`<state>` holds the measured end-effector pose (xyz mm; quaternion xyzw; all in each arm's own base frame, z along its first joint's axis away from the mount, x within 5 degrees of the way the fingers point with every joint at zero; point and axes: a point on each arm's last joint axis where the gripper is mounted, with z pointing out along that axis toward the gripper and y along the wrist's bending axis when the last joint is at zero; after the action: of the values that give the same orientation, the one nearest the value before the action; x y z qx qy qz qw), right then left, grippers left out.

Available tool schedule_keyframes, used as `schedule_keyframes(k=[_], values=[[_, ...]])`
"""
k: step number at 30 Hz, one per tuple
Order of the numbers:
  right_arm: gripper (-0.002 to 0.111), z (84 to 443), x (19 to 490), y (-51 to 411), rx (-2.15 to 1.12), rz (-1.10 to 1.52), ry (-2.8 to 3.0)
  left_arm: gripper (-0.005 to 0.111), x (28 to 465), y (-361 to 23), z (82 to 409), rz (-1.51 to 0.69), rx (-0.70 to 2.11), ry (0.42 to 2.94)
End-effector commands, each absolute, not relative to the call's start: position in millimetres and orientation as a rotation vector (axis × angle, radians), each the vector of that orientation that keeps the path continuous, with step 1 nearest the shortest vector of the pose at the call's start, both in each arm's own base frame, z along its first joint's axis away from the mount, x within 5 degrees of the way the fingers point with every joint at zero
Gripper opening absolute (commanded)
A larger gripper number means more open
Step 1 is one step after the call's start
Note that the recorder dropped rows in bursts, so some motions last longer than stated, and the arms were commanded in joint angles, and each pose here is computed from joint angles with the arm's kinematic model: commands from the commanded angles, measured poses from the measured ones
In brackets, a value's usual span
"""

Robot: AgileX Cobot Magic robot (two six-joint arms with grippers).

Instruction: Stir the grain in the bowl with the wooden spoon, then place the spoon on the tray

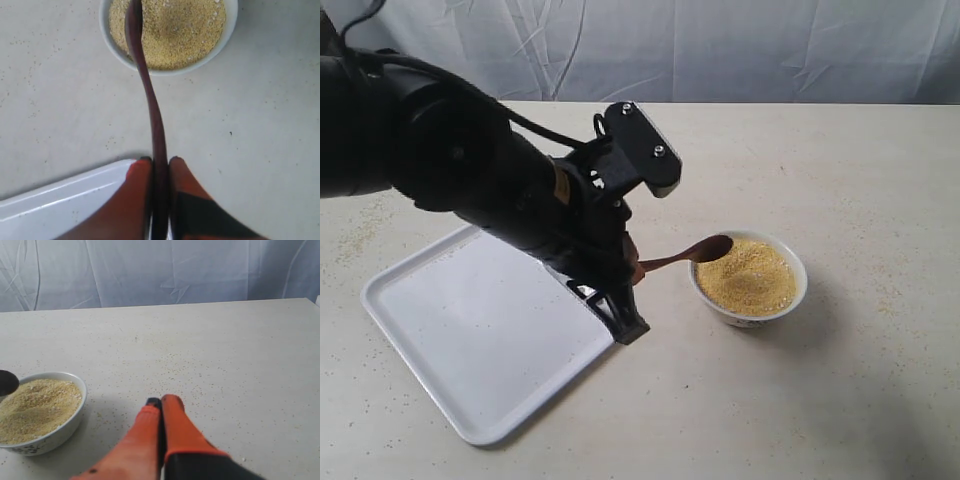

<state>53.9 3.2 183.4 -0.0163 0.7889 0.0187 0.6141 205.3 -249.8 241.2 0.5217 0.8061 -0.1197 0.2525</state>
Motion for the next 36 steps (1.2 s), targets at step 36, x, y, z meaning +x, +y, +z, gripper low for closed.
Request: schedule_keyframes(k=[36], values=[[-0.001,183.9,53.8,3.3,-0.041,0.046,1.807,0.000,227.2,-293.2,202.4,-0.484,1.466,2.345]])
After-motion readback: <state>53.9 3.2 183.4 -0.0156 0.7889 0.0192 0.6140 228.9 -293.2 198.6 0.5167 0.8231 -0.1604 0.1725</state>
